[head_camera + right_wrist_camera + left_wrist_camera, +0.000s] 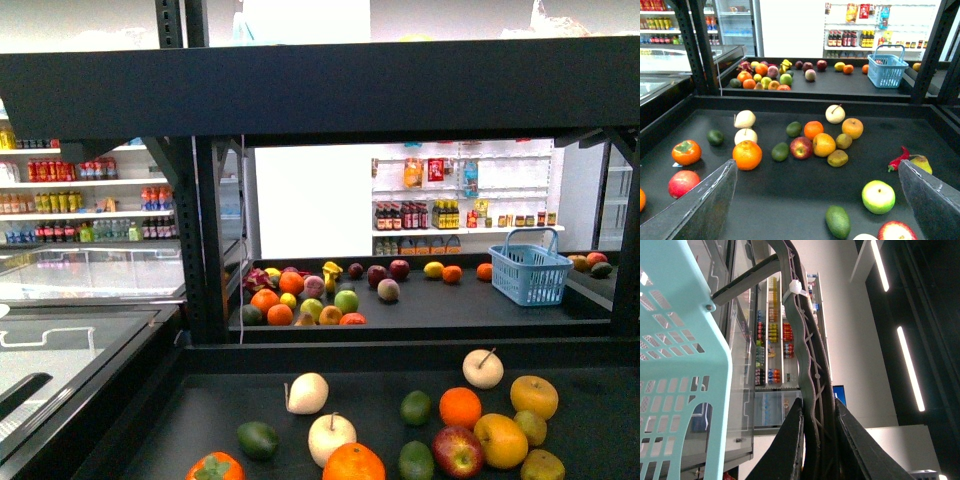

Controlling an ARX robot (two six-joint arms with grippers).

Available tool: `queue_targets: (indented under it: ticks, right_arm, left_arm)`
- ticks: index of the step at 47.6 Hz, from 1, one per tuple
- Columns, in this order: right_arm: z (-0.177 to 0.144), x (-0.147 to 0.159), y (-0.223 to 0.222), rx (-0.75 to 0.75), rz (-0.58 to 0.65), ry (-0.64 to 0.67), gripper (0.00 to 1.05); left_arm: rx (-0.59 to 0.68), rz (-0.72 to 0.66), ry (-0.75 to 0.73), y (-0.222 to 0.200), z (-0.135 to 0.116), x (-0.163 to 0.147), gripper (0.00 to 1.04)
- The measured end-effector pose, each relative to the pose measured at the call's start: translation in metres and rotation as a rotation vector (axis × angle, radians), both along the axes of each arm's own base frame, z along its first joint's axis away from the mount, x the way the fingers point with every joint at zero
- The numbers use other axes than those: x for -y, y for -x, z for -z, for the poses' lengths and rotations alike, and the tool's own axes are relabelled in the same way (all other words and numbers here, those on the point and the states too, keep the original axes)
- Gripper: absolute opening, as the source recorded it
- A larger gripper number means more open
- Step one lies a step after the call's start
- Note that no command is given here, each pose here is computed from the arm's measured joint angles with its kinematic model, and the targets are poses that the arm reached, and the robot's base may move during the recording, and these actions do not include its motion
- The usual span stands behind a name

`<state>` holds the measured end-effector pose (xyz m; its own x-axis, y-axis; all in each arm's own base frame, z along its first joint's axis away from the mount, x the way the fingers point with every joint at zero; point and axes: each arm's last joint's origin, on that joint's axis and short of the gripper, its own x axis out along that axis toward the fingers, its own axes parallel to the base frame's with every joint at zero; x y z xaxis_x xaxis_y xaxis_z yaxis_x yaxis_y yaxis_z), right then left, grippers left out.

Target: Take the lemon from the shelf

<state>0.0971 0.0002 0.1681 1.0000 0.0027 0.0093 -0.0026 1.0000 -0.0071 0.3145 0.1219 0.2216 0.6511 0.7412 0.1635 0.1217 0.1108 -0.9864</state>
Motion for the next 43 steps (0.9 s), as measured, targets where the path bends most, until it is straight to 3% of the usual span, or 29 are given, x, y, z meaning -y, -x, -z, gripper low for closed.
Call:
queue_targets:
  ticks: [22,38,43]
  right_arm:
    - [0.000,0.000,0.000,0.000,0.000,0.000,0.97]
    - [0.000,0.000,0.000,0.000,0.000,0.000,0.97]
    - [0.000,0.000,0.000,0.000,0.000,0.000,0.97]
  left_arm:
    - [-0.120,-0.104,0.000,-0.047,-0.002,0.008,0.12]
    - [-0.209,-0.069,0.017,-0.041,-0.008,0.003,0.96]
    - [-0.241,-0.071,0.030,-0.030,-0.013,0.000,0.97]
